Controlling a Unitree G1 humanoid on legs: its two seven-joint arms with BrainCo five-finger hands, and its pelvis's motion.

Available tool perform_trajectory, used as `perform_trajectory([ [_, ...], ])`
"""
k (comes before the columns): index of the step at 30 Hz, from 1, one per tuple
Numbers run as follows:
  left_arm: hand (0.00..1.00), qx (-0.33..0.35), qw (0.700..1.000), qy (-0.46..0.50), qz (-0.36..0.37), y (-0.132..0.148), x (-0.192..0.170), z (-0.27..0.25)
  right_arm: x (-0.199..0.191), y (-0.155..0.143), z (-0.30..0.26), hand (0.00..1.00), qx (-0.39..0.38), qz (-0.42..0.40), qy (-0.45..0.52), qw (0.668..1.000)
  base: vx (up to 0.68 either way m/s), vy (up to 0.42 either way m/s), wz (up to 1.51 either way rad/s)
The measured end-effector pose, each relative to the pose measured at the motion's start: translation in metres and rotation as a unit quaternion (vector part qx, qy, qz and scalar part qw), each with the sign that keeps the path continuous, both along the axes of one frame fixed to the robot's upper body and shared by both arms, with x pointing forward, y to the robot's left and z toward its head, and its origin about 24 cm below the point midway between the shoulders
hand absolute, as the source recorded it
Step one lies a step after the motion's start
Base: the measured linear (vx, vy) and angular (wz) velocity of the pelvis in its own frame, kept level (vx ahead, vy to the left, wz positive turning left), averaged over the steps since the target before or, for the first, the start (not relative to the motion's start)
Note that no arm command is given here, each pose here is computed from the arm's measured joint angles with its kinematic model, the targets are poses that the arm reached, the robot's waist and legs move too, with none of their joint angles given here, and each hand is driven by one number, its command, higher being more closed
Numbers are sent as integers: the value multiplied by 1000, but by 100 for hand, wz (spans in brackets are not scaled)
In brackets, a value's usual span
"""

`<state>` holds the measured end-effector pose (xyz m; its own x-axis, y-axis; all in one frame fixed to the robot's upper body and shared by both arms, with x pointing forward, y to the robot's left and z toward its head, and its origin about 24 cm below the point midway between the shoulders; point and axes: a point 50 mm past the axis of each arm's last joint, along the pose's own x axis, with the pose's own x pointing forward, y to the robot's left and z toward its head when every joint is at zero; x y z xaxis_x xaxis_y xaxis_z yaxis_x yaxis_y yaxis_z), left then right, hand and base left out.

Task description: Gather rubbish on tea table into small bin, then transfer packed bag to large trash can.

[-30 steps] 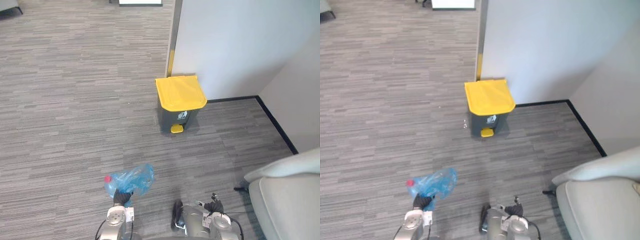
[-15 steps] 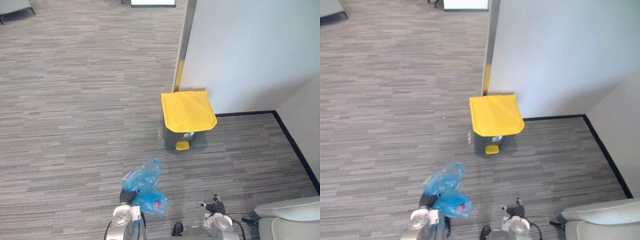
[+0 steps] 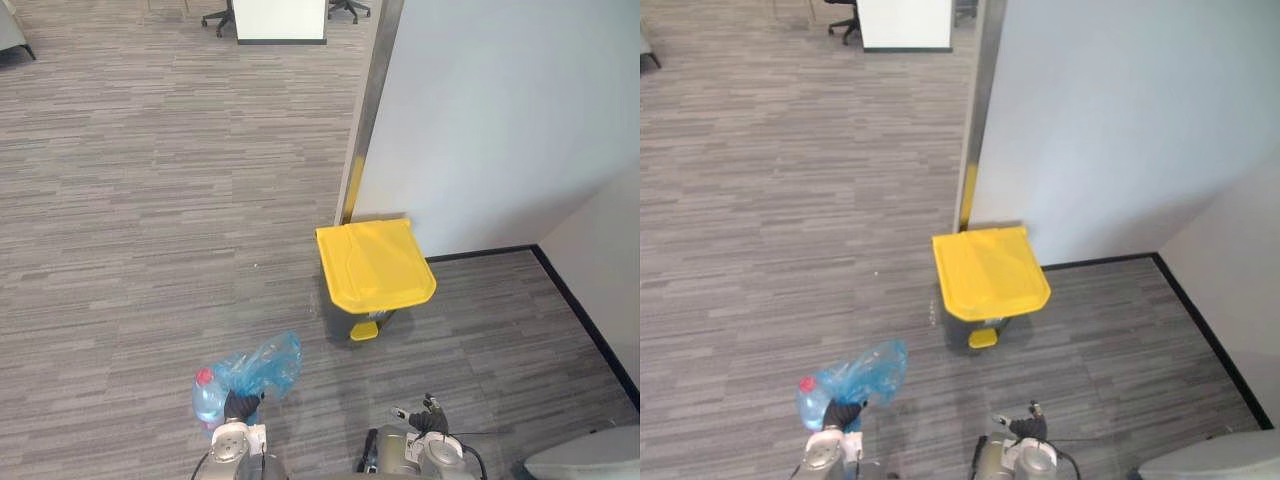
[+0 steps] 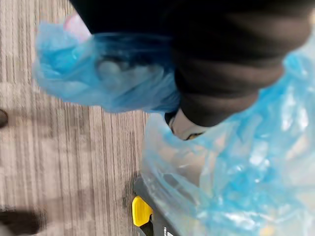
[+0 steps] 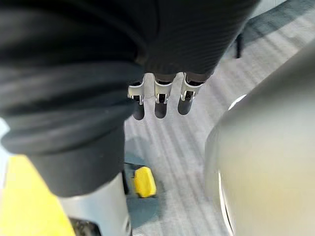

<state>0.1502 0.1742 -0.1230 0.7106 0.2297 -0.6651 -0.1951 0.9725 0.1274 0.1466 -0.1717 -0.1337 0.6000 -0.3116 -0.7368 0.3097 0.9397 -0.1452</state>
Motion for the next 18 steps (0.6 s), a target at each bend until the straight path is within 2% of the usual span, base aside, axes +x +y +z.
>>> perform_trajectory([
  [4,100,-13,1000,6,-6,-10,8,-2,9,-20,2,0,-24,3,3,1000,454,-174,0],
  [10,100,-29,999,-19,-10,-22,20,4,-6,-19,-5,0,-20,1,26,999,246,-78,32],
  [13,100,-35,999,-20,-11,-22,16,4,-3,-14,-4,0,-14,3,19,1000,217,41,-11],
  [18,100,-35,999,-15,-12,-22,15,3,3,-22,-1,0,-17,-17,12,1000,149,157,-40],
])
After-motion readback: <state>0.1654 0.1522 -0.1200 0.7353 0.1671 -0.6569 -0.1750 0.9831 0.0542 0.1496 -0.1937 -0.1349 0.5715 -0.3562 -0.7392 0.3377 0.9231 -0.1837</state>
